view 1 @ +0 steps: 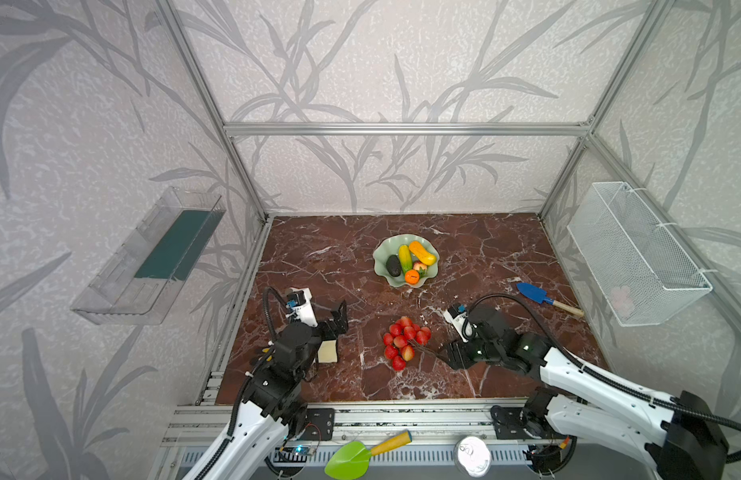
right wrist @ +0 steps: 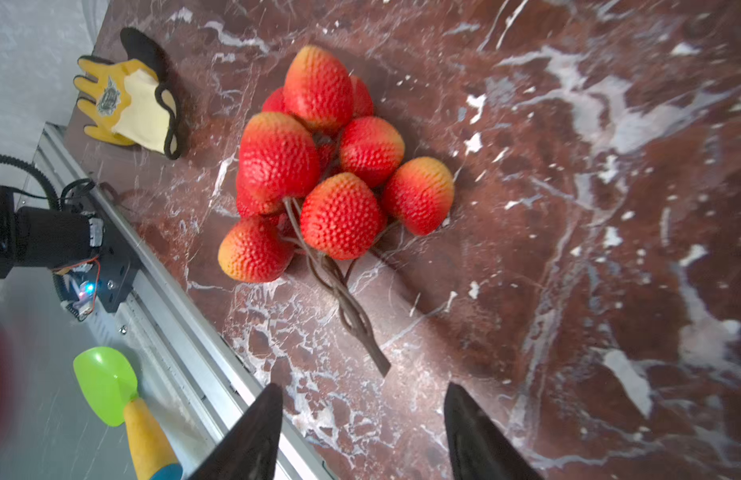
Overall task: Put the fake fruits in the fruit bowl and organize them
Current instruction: 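Grasp the red lychee bunch by its stems with the right gripper, then lift the lychee bunch and set it on top of the bowl fruits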
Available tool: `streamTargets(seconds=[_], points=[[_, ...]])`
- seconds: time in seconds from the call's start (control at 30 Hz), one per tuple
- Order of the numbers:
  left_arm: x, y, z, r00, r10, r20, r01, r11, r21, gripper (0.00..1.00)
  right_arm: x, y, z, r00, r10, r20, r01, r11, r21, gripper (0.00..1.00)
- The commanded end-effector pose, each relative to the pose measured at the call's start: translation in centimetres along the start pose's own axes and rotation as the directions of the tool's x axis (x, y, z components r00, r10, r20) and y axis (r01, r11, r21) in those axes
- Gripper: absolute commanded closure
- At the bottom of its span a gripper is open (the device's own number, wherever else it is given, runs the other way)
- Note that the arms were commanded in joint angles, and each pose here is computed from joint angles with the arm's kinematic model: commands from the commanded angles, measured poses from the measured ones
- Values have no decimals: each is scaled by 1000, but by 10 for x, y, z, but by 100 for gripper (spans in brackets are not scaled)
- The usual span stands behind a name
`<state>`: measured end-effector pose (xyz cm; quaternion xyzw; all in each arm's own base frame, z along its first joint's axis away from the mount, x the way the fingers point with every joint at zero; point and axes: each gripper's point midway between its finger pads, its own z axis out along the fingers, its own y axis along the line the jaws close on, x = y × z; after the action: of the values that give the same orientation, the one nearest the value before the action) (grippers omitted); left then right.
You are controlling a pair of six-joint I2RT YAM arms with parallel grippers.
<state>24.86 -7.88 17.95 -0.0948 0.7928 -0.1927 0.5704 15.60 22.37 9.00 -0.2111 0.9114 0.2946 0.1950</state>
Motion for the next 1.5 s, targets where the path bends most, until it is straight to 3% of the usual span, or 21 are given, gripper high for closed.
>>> streamTargets(seconds=[0.0, 0.1, 0.5, 0.73, 1.0, 1.23, 1.47], points=[[-4, -1, -1, 999, -29, 18, 29, 1000, 7, 0, 2, 15, 10, 1000, -4, -22, 3, 999, -53, 39], [-4, 0, -1, 1000, -25, 17, 25, 1000, 1, 0, 3, 16, 22, 999, -11, -36, 9, 999, -38, 41], [-6, 3, -6, 999, -26, 26, 26, 1000, -8, 0, -9, 16, 47, 998, -32, -57, 31, 999, -12, 67], [-5, 4, -6, 999, -27, 26, 28, 1000, -10, 0, -25, 25, 43, 997, -75, -27, 74, 997, -28, 96], [-7, 3, -9, 999, -20, 25, 21, 1000, -10, 0, -69, 53, 15, 987, -125, 98, 131, 990, -59, 100], [-7, 6, -14, 999, -25, 28, 25, 1000, -15, 0, -139, 70, -19, 928, -237, 286, 243, 970, 13, 100], [-8, 7, -17, 999, -30, 30, 30, 999, -16, 0, -223, 65, -27, 884, -261, 389, 264, 963, 46, 100]])
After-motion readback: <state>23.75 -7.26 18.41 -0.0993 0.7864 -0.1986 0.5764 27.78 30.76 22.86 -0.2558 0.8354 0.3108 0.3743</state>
